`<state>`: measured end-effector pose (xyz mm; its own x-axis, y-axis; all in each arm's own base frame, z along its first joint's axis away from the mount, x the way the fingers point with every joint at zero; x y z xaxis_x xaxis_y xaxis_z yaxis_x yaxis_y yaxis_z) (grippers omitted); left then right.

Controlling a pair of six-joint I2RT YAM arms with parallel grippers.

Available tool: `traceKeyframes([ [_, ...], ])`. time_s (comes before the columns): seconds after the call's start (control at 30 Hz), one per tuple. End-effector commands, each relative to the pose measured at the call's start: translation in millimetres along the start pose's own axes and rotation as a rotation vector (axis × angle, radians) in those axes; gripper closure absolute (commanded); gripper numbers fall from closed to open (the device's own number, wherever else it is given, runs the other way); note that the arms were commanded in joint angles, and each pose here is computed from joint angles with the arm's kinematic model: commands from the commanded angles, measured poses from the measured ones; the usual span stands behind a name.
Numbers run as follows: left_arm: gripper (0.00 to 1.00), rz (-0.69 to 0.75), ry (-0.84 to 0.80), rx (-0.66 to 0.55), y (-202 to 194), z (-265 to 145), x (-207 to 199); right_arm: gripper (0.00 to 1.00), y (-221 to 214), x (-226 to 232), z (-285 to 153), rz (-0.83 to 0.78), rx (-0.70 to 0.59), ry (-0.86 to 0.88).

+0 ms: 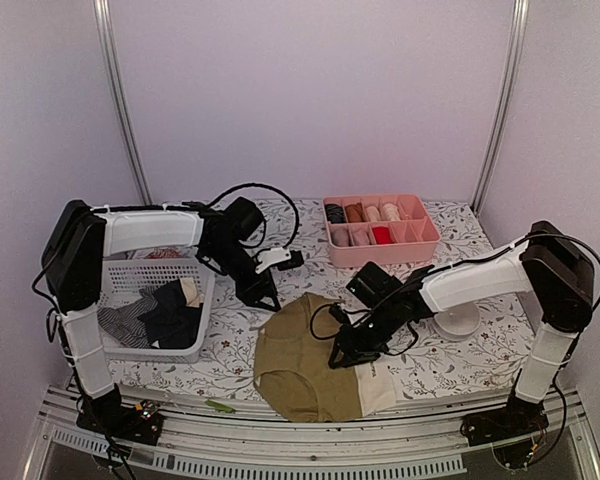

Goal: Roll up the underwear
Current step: Rotate the underwear at the center of the board.

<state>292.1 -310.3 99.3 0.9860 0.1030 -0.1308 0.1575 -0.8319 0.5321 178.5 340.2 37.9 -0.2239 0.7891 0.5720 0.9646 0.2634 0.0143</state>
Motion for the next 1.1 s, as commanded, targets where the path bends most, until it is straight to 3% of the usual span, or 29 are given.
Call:
traceKeyframes([
  [0.0, 0.52, 0.071, -0.091, 0.034, -3.3, 21.3, -31.4, 0.63, -17.4, -3.2, -2.6, 0.11, 0.031, -0.028],
  [0.23, 0.56, 0.048, -0.127, 0.111, -29.0, 59.5, -40.2, 0.62, 41.8, 3.5, -50.5, 0.069, -0.189, -0.045],
  [0.47, 0.59, 0.014, -0.043, 0.145, -35.5, 76.0, 4.4, 0.63, 83.6, -39.3, -82.4, 0.077, -0.296, -0.088],
  [0.67, 0.6, -0.041, -0.009, 0.118, -34.1, 74.1, 47.0, 0.63, 124.9, -60.7, -111.5, -0.048, -0.405, -0.112],
  [0.8, 0.6, -0.026, 0.006, 0.086, -24.8, 62.0, 60.8, 0.64, 145.5, -61.1, -113.7, -0.155, -0.407, -0.086],
  [1.07, 0.55, -0.027, -0.043, -0.045, 4.9, 34.9, 74.1, 0.64, 148.4, -68.6, -82.6, -0.332, -0.265, -0.08],
])
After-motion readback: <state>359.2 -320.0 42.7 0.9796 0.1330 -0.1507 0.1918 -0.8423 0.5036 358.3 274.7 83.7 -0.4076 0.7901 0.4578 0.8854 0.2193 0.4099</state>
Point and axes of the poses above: each gripper's point midway between its finger pads, its own z axis out along the fingers, its own x axis along the line the jaws close on, y = z × x, the point moved 2 cm from there along -z, back along the fingers, and after that the axes turned 7 degrees about z, right-handed, at the moved point
